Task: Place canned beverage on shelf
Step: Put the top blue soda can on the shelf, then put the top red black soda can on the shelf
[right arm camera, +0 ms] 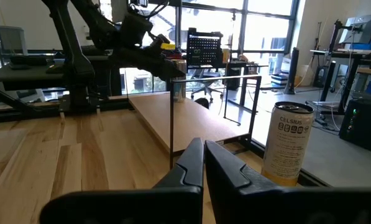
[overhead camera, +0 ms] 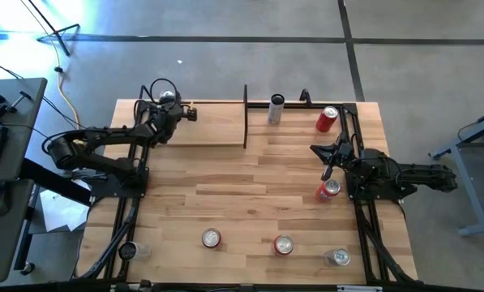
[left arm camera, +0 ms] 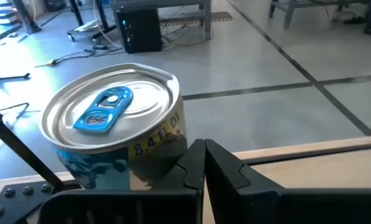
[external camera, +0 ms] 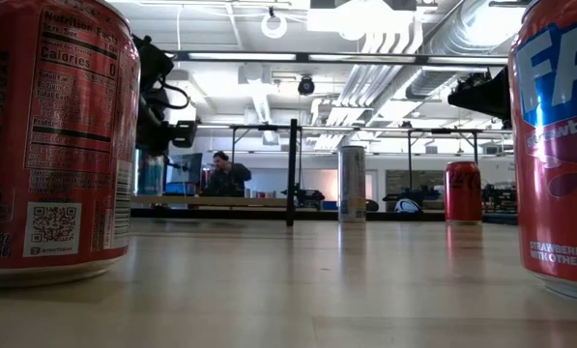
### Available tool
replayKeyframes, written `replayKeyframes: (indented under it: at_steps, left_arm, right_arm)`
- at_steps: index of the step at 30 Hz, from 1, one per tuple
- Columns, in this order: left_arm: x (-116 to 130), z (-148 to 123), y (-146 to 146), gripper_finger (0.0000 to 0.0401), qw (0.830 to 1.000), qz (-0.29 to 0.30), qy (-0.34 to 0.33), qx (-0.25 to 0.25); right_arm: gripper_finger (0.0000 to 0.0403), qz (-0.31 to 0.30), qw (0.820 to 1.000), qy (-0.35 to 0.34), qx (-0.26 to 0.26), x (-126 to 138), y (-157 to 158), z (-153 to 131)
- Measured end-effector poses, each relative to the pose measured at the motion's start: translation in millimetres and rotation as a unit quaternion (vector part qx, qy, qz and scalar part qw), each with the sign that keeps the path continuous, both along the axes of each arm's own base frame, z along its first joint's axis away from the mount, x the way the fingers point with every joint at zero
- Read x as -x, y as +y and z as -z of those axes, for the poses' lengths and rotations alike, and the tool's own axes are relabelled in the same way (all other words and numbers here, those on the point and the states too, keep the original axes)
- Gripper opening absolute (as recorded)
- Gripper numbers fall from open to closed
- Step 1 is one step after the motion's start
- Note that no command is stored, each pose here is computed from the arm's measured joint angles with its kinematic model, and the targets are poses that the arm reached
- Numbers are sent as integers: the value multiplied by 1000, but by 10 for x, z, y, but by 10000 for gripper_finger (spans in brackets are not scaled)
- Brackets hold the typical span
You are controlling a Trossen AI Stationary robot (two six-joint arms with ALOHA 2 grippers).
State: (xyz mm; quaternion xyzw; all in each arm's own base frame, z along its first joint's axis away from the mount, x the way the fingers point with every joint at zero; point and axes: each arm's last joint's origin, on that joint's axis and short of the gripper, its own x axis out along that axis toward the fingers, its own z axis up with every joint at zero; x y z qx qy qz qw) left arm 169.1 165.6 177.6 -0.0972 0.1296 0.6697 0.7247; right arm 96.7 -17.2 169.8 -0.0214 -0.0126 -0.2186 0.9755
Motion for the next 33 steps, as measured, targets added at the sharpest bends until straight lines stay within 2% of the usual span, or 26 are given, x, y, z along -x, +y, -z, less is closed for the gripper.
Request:
replayKeyframes:
  at_steps: [8,21,27,33]
  left_arm:
    - [69,-8,64,0,999,-34,2,-8]
    - [91,-65,61,0,999,-38,7,-20]
    - [79,-251,-81,0,999,-5,4,-45]
    - [57,-419,-372,0,996,64,26,-54]
  right_arm:
    - [0,0,1000,0,0,0,0,1]
    - [0,0,1000,1,1,0,0,1]
    - [0,0,1000,1,1,0,0,0]
    - [0,0,1000,0,1,0,0,-1]
